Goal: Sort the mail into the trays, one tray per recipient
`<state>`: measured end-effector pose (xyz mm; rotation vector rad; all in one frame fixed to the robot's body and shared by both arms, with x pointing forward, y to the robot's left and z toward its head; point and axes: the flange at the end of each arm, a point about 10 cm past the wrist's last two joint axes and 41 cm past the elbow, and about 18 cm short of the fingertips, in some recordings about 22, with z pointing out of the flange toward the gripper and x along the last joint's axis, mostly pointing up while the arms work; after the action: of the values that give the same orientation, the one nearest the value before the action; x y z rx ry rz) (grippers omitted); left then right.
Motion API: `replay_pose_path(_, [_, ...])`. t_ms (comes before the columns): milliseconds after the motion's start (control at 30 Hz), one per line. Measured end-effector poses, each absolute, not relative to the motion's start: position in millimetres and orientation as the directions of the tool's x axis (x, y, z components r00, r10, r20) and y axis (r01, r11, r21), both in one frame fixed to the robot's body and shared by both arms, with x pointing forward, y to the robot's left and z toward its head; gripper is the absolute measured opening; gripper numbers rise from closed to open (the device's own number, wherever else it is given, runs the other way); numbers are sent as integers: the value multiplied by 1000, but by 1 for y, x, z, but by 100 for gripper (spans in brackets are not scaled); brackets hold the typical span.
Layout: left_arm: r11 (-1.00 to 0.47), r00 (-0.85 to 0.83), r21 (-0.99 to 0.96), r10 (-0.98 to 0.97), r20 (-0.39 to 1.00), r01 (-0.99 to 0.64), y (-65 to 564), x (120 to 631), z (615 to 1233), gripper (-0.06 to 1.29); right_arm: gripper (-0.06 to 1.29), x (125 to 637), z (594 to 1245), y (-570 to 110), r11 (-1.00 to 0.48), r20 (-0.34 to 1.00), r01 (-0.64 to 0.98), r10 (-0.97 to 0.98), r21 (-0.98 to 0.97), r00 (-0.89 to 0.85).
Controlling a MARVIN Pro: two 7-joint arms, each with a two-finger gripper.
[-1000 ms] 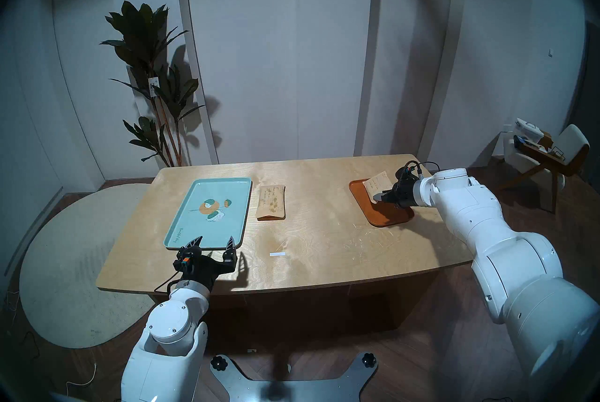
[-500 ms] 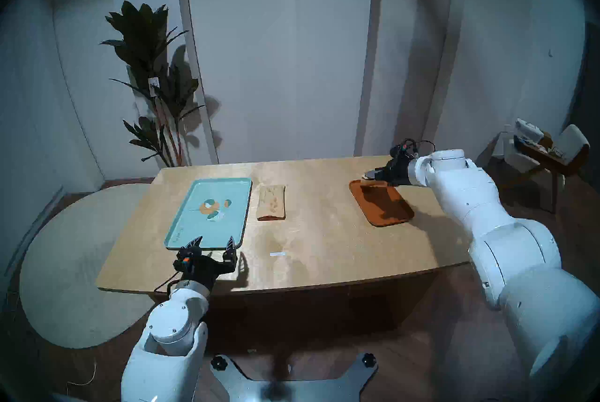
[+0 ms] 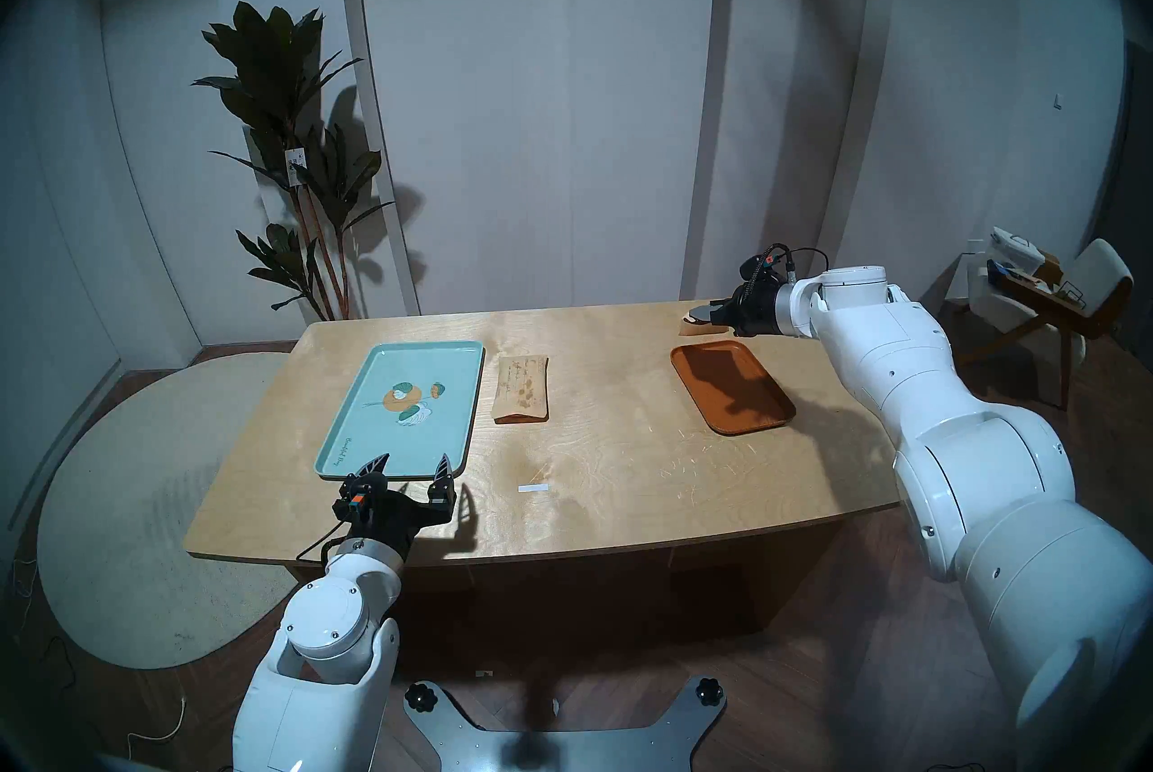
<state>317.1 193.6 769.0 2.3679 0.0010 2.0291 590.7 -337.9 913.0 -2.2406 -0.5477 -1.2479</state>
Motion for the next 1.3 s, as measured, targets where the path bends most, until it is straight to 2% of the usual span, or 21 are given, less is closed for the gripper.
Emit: replay_pose_path(1300, [-1000,153,18,16,988,-14,194,317,769,126,-3,579,862,-355,-799,798,511,65,-318,599])
